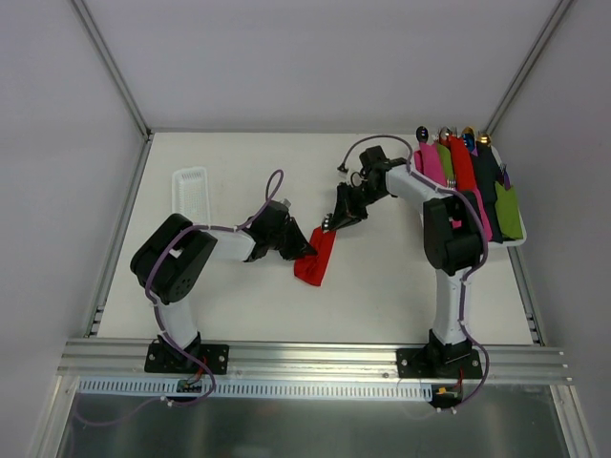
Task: Place the utensils on the paper napkin and roll it up
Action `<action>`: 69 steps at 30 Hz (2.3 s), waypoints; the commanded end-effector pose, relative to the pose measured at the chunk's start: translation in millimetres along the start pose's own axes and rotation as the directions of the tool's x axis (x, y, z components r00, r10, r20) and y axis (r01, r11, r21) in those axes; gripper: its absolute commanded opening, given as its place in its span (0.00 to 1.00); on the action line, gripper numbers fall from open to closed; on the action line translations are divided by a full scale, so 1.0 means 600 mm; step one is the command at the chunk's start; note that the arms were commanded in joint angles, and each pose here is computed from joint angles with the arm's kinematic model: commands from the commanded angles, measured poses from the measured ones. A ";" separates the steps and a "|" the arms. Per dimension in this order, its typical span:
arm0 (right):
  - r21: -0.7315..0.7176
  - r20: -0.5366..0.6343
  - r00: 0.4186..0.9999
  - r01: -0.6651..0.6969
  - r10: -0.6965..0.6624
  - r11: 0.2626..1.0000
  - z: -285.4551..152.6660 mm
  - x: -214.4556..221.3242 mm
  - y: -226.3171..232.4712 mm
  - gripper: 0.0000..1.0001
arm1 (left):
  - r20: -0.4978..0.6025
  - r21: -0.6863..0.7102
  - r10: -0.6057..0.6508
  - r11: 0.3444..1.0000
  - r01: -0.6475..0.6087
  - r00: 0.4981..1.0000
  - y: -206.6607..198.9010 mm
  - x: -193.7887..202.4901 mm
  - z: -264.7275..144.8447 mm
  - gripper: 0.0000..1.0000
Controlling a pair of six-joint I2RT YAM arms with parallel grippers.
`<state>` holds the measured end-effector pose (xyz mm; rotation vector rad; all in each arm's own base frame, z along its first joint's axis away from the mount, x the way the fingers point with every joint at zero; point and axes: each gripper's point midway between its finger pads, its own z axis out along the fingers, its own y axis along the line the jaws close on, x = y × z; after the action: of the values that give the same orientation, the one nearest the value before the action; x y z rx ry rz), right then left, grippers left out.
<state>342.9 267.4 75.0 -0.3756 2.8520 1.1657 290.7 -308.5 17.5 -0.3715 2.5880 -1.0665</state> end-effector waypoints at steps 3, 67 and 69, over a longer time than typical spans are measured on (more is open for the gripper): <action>-0.140 0.008 1.000 0.001 0.000 0.990 -0.001 0.035 0.043 0.11 | -0.026 -0.181 -0.028 0.983 0.023 0.999 0.081 0.023 0.005 0.00; 0.065 -0.051 0.984 -0.168 0.171 0.984 0.098 0.057 -0.061 0.04 | -0.090 0.130 0.080 0.989 -0.068 0.993 -0.082 0.071 0.014 0.00; 0.067 -0.052 0.983 -0.172 0.176 0.983 0.098 0.057 -0.063 0.04 | -0.087 0.106 0.071 0.992 -0.062 0.994 -0.071 0.074 0.018 0.00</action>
<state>312.4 280.8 18.2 -0.1649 2.9772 1.2383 273.6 -355.1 41.8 -0.2178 2.5495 -1.2123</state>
